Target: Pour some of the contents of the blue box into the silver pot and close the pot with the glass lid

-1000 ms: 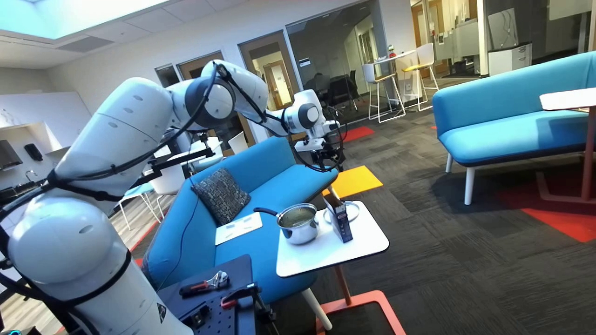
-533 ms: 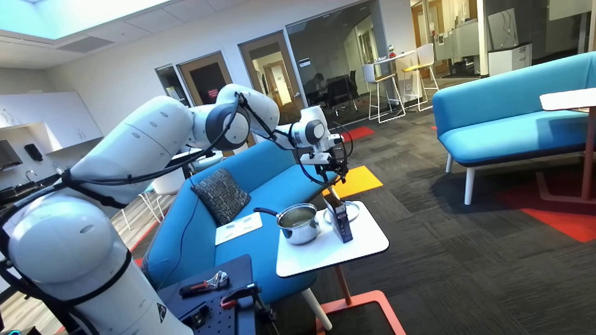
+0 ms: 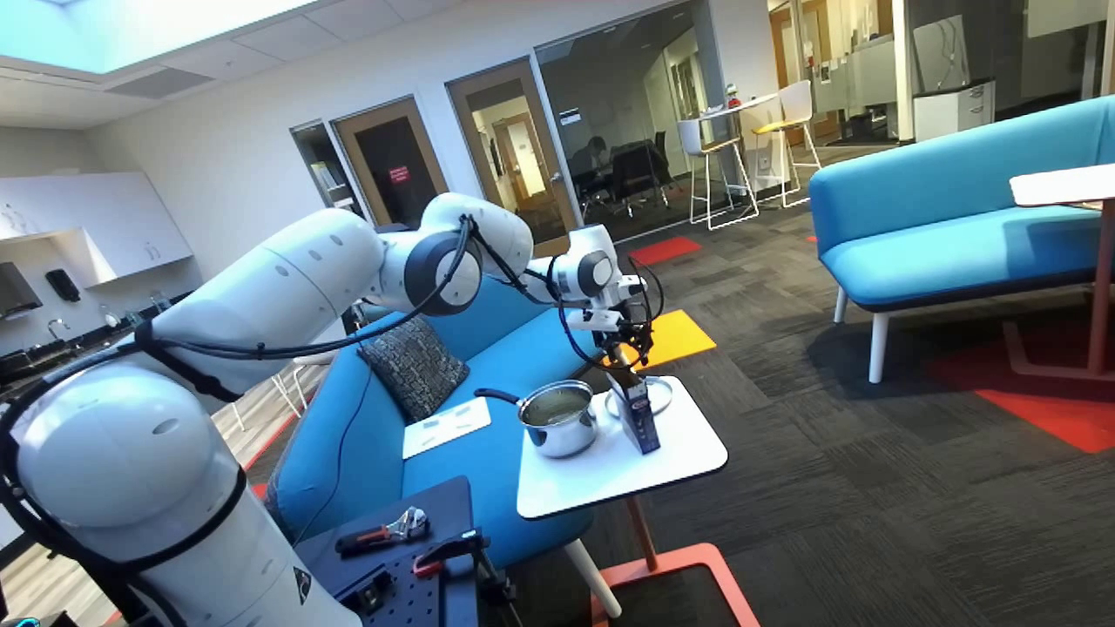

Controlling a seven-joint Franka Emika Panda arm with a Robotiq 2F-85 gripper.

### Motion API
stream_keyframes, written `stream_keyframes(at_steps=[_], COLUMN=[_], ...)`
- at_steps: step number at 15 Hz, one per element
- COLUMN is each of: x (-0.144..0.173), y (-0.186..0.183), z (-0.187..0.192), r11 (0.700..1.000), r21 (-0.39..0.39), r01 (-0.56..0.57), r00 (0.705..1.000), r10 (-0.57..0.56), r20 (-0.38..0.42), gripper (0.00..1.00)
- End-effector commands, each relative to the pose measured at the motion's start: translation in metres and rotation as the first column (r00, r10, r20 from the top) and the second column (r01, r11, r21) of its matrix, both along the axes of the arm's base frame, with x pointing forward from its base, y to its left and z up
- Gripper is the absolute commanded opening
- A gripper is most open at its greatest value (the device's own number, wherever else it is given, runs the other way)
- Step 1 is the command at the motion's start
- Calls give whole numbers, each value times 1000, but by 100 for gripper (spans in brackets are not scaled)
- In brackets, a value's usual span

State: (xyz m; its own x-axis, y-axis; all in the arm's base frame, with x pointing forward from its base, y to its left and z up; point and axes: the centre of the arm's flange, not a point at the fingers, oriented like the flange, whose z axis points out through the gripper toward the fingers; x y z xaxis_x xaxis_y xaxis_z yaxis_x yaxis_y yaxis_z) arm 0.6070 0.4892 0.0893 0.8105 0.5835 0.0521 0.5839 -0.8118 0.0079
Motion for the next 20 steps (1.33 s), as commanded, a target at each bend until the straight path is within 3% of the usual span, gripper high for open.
stream_keyframes(at_steps=[1, 16, 17, 18, 20], x=[13, 19, 19, 20, 21], y=[11, 8, 8, 8, 7], z=[-12, -40, -40, -39, -39], r11=[1000, 999, 999, 999, 999], r21=[-1, -24, -24, -25, -24], r01=[21, 35, 36, 35, 37], r00=[1000, 999, 999, 999, 999], r10=[-21, -35, -36, -36, -38], r20=[6, -28, -27, -25, -24], gripper=[100, 100, 75, 74, 59])
